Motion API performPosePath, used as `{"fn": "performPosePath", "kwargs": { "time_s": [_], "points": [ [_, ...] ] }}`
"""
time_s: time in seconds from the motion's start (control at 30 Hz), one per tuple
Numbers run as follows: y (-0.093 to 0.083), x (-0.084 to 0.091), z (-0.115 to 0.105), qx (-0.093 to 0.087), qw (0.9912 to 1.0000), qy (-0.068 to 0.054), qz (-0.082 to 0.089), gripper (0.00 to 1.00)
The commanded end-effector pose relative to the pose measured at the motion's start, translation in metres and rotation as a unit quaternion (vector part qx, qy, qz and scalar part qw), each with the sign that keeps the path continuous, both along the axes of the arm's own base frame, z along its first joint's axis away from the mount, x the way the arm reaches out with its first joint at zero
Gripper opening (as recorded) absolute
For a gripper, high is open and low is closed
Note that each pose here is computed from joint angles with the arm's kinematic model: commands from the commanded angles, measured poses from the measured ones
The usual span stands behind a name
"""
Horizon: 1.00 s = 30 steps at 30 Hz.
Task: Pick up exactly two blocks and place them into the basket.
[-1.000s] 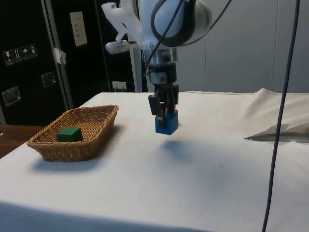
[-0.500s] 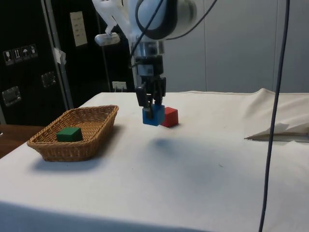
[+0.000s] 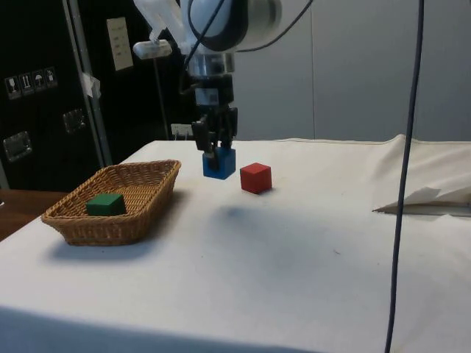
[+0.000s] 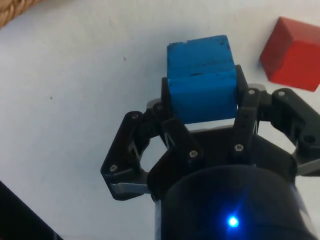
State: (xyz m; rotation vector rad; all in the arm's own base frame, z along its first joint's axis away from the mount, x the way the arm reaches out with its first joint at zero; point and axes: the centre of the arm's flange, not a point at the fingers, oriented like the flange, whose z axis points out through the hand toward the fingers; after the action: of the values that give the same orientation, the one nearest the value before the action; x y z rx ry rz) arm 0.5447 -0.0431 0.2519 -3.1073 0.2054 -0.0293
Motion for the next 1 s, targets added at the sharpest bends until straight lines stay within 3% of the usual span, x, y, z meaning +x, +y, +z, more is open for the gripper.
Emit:
{"fn": "performPosePath", "kwargs": {
  "time_s": [0.0, 0.4, 0.67, 0.7, 0.73, 0.93, 0.97],
  "points": [
    [-0.002, 0.004, 0.002, 0.002, 0.99999, 0.002, 0.003, 0.03],
    [-0.017, 0.03, 0.022, -0.004, 0.99992, -0.006, 0.011, 0.03],
    [-0.024, 0.056, 0.046, 0.007, 0.99981, -0.007, 0.017, 0.03],
    [-0.024, 0.053, 0.044, 0.001, 0.99984, -0.009, 0.015, 0.03],
    [-0.024, 0.059, 0.048, 0.006, 0.9998, -0.007, 0.017, 0.03],
    [-0.022, 0.084, 0.058, 0.001, 0.99976, -0.01, 0.02, 0.03],
    [-0.023, 0.079, 0.059, -0.001, 0.99972, -0.012, 0.02, 0.03]
  ]
}}
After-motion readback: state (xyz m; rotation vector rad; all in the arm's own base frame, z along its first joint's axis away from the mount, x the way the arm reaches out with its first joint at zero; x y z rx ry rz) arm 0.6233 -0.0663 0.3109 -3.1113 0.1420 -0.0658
